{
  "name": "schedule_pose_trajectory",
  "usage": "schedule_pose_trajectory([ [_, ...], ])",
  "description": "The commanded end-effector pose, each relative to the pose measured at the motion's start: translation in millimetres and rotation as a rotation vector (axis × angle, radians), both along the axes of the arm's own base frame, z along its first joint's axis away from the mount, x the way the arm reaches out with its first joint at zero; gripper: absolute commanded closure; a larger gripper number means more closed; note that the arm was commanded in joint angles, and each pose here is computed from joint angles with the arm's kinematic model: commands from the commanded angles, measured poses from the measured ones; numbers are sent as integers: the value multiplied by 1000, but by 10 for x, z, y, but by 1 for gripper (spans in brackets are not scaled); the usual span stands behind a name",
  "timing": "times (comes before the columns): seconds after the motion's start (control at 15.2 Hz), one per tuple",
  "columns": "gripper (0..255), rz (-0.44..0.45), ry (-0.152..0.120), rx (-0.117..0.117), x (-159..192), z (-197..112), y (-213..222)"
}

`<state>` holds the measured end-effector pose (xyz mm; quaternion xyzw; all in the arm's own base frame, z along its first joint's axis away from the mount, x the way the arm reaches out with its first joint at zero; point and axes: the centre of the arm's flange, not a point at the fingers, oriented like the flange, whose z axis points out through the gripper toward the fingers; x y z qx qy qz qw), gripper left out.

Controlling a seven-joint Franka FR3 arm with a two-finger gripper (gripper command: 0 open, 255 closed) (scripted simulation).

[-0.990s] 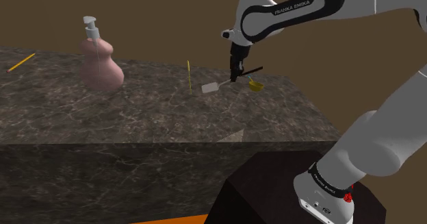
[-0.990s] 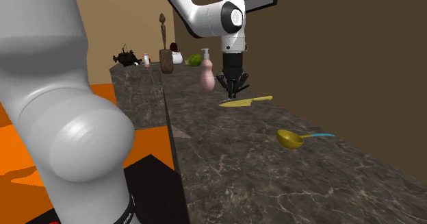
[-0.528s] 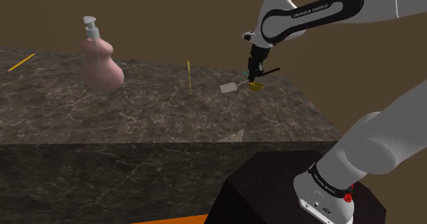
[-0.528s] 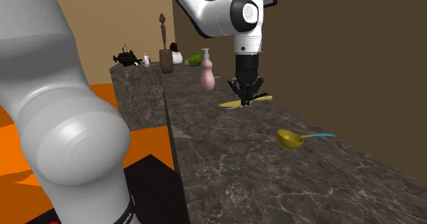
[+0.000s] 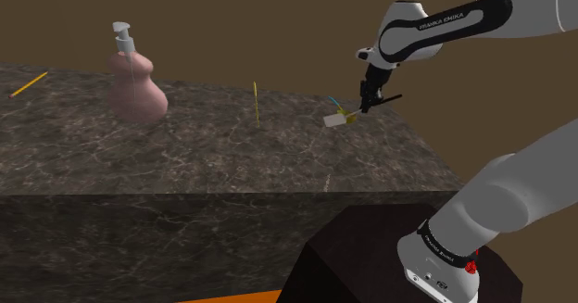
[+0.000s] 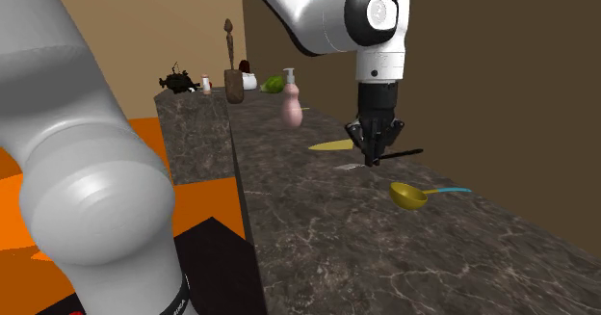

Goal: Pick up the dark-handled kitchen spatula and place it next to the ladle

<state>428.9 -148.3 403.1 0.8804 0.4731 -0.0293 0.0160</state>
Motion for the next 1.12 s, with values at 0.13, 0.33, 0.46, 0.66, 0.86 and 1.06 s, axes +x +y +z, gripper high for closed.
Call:
schedule_pose_trajectory([
  [0.13, 255, 1, 0, 0, -257, 13, -474],
  [0.33, 255, 1, 0, 0, -441, 13, -825],
  [0.46, 255, 1, 0, 0, -563, 13, -1059],
  [0.66, 255, 1, 0, 0, -747, 14, -1409],
  [0.86, 255, 1, 0, 0, -931, 14, -1760],
  [1.06, 255, 1, 0, 0, -977, -92, -1850],
])
